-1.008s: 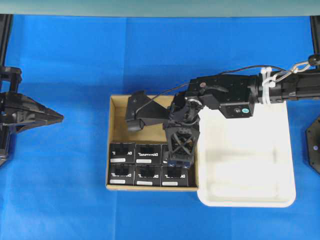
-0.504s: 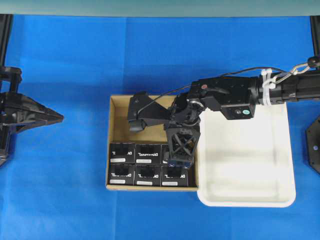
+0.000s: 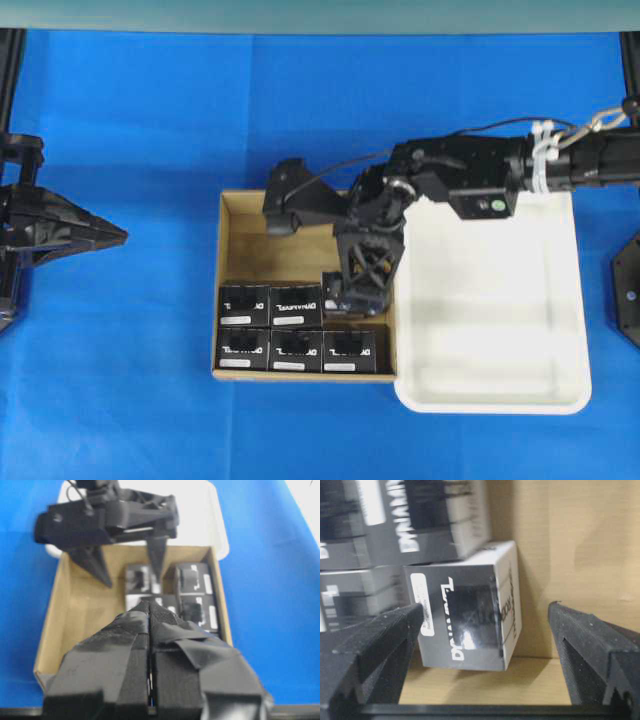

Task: Pick the box from inside the cardboard box.

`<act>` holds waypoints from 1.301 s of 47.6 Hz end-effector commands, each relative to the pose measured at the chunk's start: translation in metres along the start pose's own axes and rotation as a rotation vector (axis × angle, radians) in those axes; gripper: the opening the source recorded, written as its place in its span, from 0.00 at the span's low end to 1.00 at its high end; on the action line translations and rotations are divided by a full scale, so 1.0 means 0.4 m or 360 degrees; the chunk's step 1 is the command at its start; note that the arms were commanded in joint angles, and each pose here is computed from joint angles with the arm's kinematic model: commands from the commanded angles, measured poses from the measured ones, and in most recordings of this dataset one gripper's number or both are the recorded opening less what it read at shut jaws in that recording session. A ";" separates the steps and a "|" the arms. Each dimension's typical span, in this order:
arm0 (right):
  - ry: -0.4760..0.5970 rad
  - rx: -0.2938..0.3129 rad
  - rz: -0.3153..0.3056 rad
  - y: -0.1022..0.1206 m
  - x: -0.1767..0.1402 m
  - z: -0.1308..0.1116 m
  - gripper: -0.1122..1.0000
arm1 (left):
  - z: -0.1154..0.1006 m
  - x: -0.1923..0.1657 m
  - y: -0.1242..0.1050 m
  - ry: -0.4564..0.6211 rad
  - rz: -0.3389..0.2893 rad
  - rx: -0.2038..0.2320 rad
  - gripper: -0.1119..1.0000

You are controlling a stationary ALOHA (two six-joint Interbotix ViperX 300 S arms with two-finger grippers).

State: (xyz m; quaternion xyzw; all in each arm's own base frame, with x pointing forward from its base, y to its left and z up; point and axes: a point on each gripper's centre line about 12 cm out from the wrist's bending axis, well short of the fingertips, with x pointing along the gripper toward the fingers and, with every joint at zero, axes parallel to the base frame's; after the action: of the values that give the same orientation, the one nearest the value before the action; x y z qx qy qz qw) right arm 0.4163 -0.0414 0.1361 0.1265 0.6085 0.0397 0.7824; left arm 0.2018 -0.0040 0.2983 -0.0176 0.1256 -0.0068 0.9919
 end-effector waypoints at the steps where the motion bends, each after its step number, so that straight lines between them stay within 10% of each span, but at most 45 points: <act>1: 0.0002 -0.0006 -0.0033 -0.031 0.001 -0.001 0.98 | 0.027 0.000 -0.002 -0.0039 -0.0004 -0.0009 0.05; 43: -0.0015 0.0048 -0.0054 -0.090 -0.022 0.000 0.98 | 0.026 0.002 -0.002 -0.0036 -0.0004 -0.0022 0.05; 62: -0.0102 0.0056 0.0007 -0.026 -0.187 0.057 0.98 | 0.028 -0.002 -0.002 -0.0044 -0.0004 -0.0024 0.05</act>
State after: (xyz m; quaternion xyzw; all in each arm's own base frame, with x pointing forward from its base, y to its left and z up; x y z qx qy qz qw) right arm 0.4152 -0.0737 0.1824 0.1424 0.5992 0.0233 0.7875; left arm 0.2024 -0.0040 0.2977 -0.0267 0.1272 -0.0058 0.9915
